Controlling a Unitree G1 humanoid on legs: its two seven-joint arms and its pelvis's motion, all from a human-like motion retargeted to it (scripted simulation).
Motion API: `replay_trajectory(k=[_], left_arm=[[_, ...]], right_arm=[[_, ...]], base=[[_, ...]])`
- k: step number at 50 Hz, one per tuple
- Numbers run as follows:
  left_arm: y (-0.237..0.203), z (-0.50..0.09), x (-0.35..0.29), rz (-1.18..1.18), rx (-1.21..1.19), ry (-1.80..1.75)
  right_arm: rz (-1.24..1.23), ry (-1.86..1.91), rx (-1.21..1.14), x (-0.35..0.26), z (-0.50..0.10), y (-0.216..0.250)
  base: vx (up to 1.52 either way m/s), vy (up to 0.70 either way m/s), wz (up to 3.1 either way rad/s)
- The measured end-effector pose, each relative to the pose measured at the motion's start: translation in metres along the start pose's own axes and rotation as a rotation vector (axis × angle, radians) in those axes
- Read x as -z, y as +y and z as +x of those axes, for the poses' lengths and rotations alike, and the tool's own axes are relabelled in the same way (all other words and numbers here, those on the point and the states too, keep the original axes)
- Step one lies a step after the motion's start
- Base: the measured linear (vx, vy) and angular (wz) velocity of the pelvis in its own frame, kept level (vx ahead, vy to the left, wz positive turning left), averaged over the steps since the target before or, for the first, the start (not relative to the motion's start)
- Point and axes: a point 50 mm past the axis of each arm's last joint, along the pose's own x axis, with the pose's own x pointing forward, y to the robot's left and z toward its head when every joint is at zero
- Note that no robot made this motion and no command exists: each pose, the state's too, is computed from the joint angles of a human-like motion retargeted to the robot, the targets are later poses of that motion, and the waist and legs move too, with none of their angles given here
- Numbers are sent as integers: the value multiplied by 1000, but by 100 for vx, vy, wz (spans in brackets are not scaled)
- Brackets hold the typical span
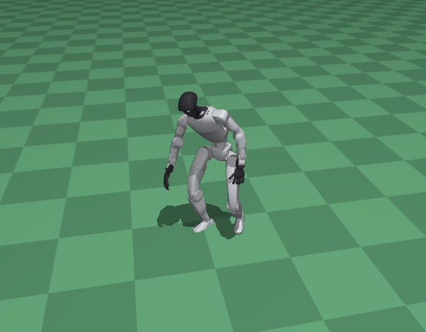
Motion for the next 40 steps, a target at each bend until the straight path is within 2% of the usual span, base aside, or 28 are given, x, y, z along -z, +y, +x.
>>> replay_trajectory(k=[10, 15, 25, 40], left_arm=[[-6, -3, 15, 43, 67, 78], [-15, -6, 24, 95, 121, 123], [-1, -19, 55, 139, 147, 261], [28, -57, 112, -32, 57, 504]], right_arm=[[-9, 171, -232, 57, -26, 67], [-1, 203, -321, 65, -37, 96], [-17, 236, -507, 60, -52, 139], [24, 184, -694, 41, -67, 178]], base=[[3, 4, 134], [7, 13, 181], [16, 5, 197], [22, -12, 169]])
